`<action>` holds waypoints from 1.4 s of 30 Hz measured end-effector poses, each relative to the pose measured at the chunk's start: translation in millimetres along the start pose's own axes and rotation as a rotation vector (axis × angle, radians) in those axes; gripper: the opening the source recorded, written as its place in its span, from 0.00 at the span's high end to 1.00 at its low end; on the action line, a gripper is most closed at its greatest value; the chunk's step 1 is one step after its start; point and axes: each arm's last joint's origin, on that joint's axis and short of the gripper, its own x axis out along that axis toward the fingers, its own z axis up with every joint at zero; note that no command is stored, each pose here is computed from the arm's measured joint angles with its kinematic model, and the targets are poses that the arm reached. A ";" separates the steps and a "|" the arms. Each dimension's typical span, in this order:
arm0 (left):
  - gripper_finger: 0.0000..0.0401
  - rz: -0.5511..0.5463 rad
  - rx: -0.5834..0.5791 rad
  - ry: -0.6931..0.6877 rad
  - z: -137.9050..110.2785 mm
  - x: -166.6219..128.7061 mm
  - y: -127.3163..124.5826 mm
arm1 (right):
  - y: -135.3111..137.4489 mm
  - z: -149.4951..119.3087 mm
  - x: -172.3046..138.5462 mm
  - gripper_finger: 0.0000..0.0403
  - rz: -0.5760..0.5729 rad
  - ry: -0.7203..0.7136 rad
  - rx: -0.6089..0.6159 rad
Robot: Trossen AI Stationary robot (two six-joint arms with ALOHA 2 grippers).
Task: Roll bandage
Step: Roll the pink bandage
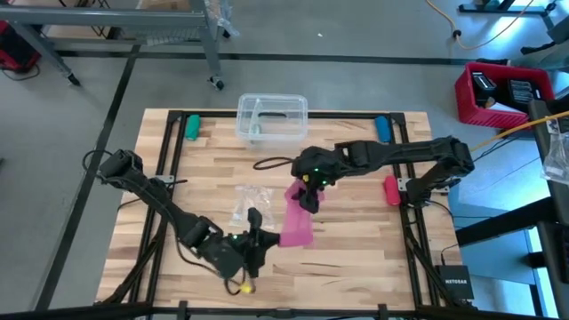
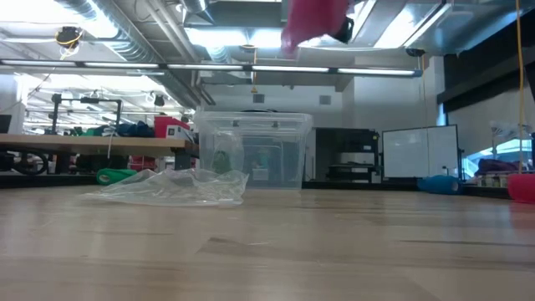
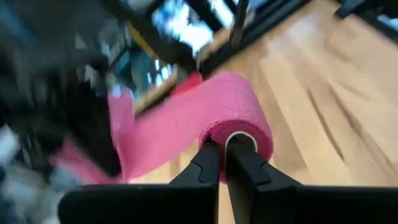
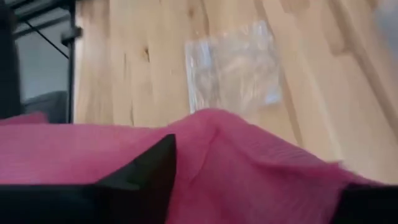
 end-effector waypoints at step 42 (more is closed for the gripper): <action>1.00 -0.182 -0.229 0.178 -33.7 43.3 -35.4 | -14.6 3.2 3.7 0.28 0.163 0.191 0.197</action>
